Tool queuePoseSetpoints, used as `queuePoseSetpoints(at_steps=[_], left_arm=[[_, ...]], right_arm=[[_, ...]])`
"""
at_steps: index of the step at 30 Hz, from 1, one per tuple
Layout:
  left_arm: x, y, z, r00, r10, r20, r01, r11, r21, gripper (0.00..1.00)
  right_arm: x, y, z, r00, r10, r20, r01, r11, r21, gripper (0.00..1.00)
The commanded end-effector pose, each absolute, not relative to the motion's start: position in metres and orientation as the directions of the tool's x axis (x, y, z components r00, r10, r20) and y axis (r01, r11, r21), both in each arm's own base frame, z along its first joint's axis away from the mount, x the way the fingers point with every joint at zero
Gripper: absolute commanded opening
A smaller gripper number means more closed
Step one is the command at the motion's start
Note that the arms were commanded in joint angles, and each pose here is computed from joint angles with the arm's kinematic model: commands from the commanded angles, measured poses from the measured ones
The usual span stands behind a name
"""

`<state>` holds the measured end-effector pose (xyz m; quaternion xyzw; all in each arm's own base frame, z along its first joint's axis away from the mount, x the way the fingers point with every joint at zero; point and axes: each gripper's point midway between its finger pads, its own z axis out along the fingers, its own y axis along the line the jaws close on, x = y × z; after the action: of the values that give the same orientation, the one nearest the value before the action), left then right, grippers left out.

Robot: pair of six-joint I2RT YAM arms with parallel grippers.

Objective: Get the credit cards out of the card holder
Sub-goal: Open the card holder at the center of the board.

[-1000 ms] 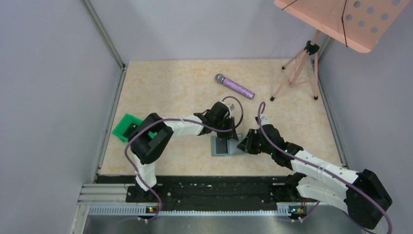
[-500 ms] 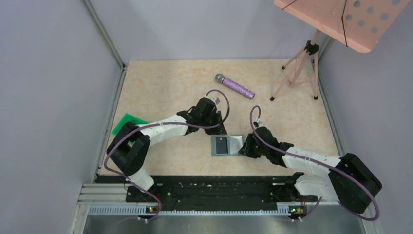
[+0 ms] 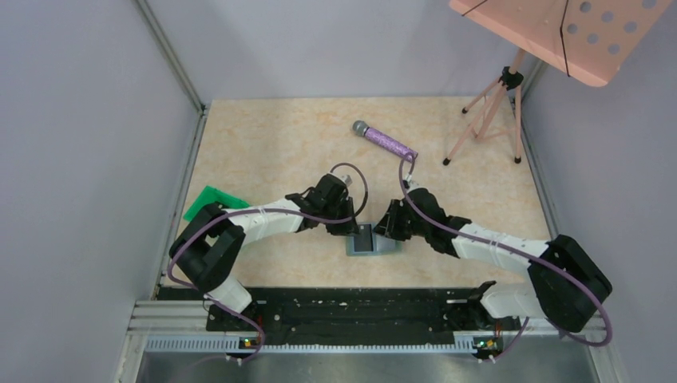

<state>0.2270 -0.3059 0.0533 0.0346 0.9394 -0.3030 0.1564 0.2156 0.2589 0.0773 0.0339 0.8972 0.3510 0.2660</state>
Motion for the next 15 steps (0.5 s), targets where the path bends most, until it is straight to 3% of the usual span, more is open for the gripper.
queuePoseSetpoints(at_steps=[1, 15], left_arm=[[0.230, -0.311, 0.064, -0.935, -0.049, -0.351, 0.179, 0.789, -0.588, 0.21], [0.222, -0.305, 0.045, -0.945, -0.048, -0.324, 0.162, 0.792, -0.589, 0.14]], right_arm=[[0.225, 0.281, 0.084, -0.856, 0.219, -0.467, -0.186, 0.714, 0.675, 0.18], [0.217, 0.274, 0.039, -0.900, 0.146, -0.411, -0.204, 0.693, 0.692, 0.20]])
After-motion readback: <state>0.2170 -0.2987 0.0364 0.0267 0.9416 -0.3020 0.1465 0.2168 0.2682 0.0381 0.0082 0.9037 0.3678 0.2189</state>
